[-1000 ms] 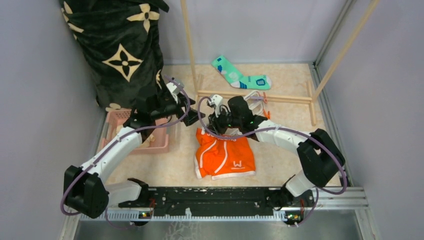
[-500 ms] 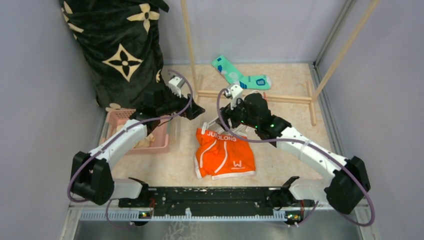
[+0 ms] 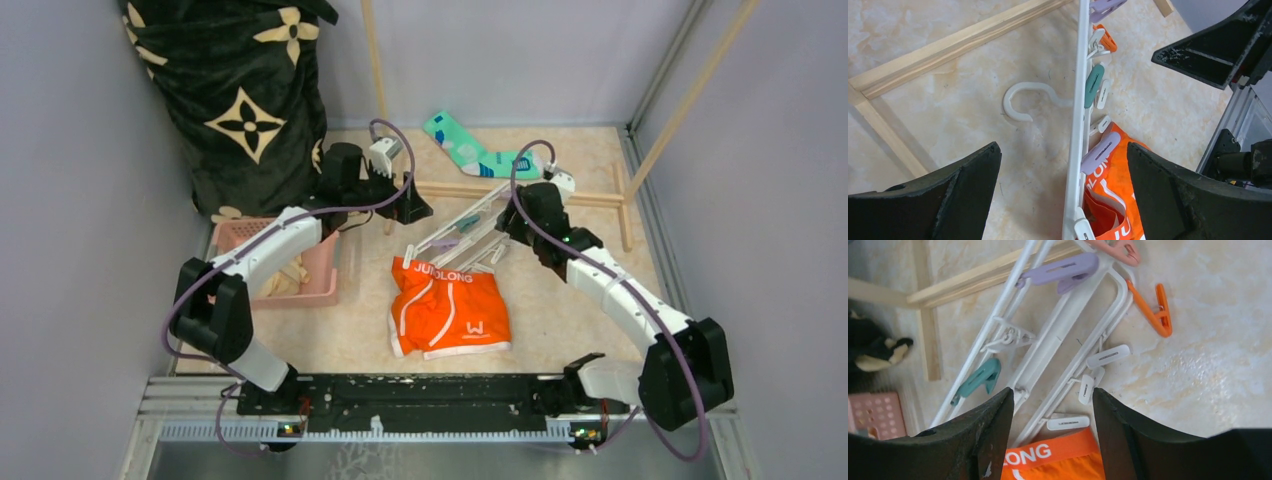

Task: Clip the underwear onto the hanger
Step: Adjust the hanger at the center of the board.

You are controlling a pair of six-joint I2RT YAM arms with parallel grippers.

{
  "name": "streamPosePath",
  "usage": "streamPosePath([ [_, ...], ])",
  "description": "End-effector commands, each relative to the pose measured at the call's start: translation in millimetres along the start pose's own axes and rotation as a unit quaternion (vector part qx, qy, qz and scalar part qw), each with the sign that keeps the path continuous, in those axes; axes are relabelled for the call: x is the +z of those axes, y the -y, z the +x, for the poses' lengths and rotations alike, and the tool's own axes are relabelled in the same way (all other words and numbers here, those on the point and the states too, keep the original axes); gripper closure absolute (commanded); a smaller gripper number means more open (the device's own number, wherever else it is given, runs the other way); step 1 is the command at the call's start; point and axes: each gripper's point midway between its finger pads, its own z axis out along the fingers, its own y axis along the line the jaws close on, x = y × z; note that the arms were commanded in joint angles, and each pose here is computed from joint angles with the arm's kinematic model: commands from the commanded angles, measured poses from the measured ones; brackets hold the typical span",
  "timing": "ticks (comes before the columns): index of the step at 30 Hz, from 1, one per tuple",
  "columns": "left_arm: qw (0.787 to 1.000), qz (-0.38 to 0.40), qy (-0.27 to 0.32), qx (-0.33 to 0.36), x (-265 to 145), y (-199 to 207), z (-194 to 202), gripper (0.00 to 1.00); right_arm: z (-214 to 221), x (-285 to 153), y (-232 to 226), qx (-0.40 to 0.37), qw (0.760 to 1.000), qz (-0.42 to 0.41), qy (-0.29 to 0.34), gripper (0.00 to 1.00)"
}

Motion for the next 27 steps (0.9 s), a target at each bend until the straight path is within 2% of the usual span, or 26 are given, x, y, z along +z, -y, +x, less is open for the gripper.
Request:
streamPosePath([
  [1, 1.000, -0.007, 0.002, 0.000, 1.4, 3.3, -7.8, 0.00, -2.5, 14.5, 10.4, 0.162, 0.984, 0.076, 0.019, 0.41],
  [6, 1.000, -0.006, -0.002, 0.007, -1.7, 5.6, -4.7, 0.00, 6.3, 35.1, 20.3, 0.202, 0.971, 0.129, 0.013, 0.45],
  [12, 1.000, -0.006, -0.008, 0.008, -5.8, 5.8, 3.6, 0.00, 8.2, 60.7, 6.5, 0.219, 0.970, 0.106, 0.001, 0.47],
  [27, 1.000, -0.002, -0.012, 0.007, -8.2, 7.5, 9.6, 0.00, -11.4, 90.1, -3.6, 0.249, 0.966, 0.069, 0.028, 0.47],
])
